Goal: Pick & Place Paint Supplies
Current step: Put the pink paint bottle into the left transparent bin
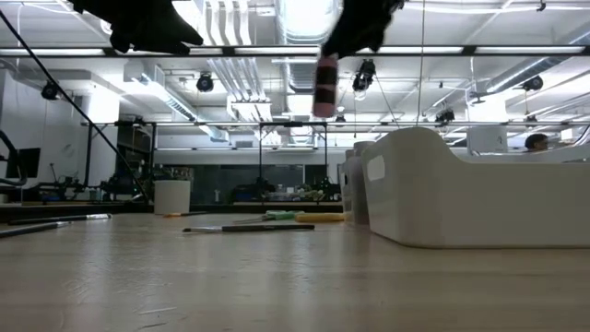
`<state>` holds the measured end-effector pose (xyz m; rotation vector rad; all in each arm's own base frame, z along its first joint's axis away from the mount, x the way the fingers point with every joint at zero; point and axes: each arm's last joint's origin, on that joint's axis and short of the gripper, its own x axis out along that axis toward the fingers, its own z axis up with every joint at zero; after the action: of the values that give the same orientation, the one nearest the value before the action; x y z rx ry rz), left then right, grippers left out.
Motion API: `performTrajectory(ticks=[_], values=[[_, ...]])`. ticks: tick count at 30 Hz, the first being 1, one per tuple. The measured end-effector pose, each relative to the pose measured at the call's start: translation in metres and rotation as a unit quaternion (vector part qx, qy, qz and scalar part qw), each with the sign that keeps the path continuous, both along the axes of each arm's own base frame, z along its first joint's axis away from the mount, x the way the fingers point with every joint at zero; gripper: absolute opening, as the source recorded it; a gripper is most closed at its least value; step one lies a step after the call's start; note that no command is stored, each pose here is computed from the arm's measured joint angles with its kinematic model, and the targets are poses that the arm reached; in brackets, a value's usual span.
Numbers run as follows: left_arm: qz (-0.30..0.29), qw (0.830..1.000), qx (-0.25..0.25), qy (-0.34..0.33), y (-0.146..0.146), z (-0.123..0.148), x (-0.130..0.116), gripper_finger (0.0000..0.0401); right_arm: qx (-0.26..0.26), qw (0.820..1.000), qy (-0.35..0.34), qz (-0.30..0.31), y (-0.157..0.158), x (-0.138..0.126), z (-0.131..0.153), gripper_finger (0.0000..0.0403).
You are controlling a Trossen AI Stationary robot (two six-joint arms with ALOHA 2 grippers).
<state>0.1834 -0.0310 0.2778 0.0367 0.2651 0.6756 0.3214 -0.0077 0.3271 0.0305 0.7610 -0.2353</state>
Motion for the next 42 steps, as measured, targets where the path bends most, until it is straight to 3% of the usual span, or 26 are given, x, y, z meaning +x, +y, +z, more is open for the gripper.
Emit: performTrajectory(ticks=[8, 14, 22, 33, 42], values=[[0.0, 1.0, 0.002, 0.006, 0.0, -0.001, 0.0, 0.0269, 0.026, 0.995, -0.014, -0.091, -0.002, -0.052, -0.012, 0.0105], [0.0, 1.0, 0.002, 0.006, 0.0, -0.001, 0.0, 0.0268, 0.039, 0.991, -0.001, -0.13, -0.003, -0.069, -0.042, 0.0105], [0.0, 1.0, 0.002, 0.006, 0.0, -0.001, 0.0, 0.0268, 0.05, 0.985, 0.026, -0.163, -0.004, -0.071, -0.071, 0.0105], [0.0, 1.0, 0.002, 0.006, 0.0, -0.001, 0.0, 0.0268, 0.068, 0.981, 0.035, -0.18, -0.009, -0.055, -0.109, 0.0105], [0.0, 1.0, 0.002, 0.008, 0.0, -0.001, -0.001, 0.0268, 0.083, 0.977, 0.055, -0.188, -0.01, -0.048, -0.126, 0.0105]])
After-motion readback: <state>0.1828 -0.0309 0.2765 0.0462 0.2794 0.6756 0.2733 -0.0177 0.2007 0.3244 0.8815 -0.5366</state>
